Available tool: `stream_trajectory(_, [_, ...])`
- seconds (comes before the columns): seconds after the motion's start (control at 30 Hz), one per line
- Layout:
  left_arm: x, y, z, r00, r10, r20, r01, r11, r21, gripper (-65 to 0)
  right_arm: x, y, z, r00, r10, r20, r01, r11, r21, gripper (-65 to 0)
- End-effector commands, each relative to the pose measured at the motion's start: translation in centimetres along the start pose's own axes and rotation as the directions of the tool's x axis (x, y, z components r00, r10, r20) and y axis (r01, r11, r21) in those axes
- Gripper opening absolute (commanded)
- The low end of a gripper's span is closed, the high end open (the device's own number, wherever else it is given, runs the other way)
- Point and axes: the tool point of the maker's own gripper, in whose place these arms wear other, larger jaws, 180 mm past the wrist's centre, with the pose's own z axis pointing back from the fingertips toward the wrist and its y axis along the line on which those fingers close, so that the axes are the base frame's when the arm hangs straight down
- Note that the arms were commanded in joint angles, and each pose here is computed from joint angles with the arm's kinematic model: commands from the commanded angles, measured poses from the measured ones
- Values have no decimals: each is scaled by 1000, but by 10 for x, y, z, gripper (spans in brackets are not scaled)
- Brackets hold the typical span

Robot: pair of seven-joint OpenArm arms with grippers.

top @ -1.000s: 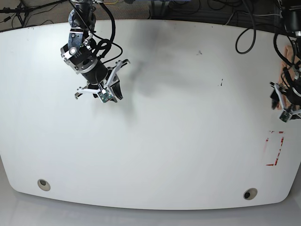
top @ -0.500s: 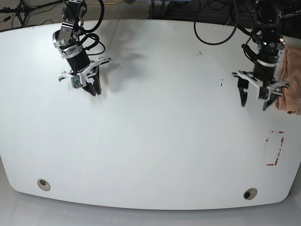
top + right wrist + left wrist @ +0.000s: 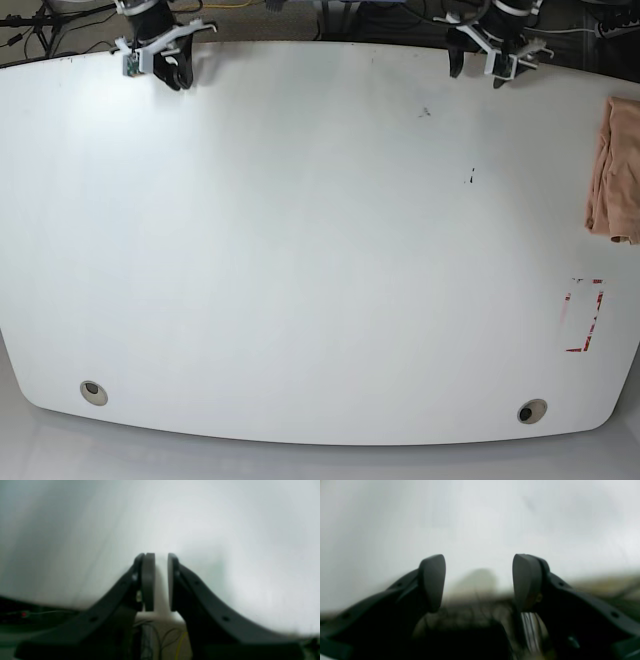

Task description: Fold the T-shirt properly

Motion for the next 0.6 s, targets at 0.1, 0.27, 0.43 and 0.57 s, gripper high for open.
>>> stream_trajectory(0.1, [-38, -20, 32, 995, 16, -103, -21, 999, -49, -271, -15, 5, 35, 998, -66, -17, 66, 998, 1, -572])
stream_trajectory(0.27, [-62, -32, 44, 985, 11, -173, -28, 995, -91, -271, -34, 11, 52, 993, -100, -68, 100, 995, -16, -572])
stream_trajectory(0.43, [-92, -37, 53, 963, 8, -268, -39, 993, -108, -271, -55, 22, 66, 982, -143, -120, 139, 989, -44, -572])
stream_trajectory(0.57, [-124, -35, 59, 933, -2, -359, -43, 992, -119, -271, -77, 30, 77, 970, -160, -182, 151, 987, -60, -572])
